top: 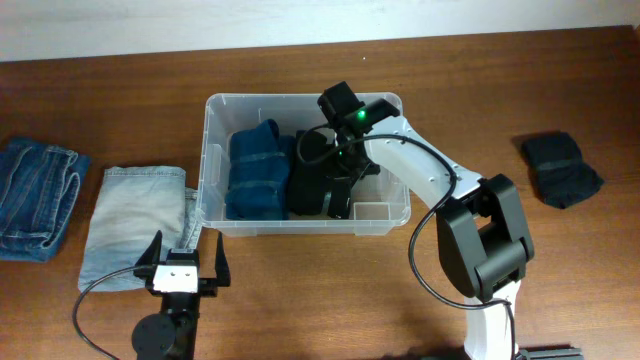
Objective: Pack container
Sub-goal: 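Move the right gripper right over the remaining small black garment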
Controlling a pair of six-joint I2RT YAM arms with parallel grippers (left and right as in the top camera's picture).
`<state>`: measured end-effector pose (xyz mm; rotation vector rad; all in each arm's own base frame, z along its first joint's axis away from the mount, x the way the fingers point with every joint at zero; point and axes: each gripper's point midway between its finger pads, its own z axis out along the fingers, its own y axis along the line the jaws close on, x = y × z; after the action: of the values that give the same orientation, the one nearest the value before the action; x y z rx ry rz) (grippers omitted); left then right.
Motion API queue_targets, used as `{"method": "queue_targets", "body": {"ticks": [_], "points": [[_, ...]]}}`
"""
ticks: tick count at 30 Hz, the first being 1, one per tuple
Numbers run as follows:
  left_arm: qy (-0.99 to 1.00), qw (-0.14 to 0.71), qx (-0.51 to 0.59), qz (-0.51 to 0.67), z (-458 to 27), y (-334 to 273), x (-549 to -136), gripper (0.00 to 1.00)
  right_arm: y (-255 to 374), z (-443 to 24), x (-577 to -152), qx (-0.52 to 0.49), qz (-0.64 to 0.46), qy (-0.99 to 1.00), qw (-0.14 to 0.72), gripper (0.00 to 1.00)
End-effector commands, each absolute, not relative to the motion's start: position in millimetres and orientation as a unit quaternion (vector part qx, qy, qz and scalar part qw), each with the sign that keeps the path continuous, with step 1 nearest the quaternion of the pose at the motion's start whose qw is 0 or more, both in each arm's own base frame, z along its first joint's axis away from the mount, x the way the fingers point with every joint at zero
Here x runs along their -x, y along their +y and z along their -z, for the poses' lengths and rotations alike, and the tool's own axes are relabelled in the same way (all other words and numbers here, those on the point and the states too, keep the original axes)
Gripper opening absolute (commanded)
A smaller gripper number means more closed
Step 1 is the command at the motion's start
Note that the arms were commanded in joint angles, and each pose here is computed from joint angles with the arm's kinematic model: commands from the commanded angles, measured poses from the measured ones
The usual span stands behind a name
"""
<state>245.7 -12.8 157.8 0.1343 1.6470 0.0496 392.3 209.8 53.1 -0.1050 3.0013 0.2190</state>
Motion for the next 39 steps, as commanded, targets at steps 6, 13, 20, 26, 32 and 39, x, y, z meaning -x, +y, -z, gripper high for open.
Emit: {"method": "queue_targets", "body": {"ticks": [6, 13, 20, 26, 32, 39], "points": [[0.732, 0.678, -0.066, -0.026, -156, -13, -246, 0.99, 188, -97, -406, 0.055, -0.068, 0.991, 0.101, 0.17], [0.732, 0.678, -0.066, -0.026, -156, -13, -246, 0.99, 124, -194, -423, 0.018, -0.028, 0.982, 0.185, 0.19], [0.732, 0.678, -0.066, -0.026, -156, -13, -246, 0.99, -13, -233, -423, -0.128, 0.033, 0.968, 0.215, 0.19], [0.732, 0.678, -0.066, -0.026, -156, -13, -246, 1.0, -129, -221, -408, -0.224, 0.088, 0.951, 0.192, 0.23], [0.732, 0.678, -0.066, -0.026, -156, -13, -246, 0.99, -210, -196, -389, -0.303, 0.104, 0.933, 0.166, 0.38], [0.732, 0.678, -0.066, -0.026, -156, -13, -246, 0.99, -268, -173, -391, -0.34, 0.076, 0.918, 0.189, 0.49]]}}
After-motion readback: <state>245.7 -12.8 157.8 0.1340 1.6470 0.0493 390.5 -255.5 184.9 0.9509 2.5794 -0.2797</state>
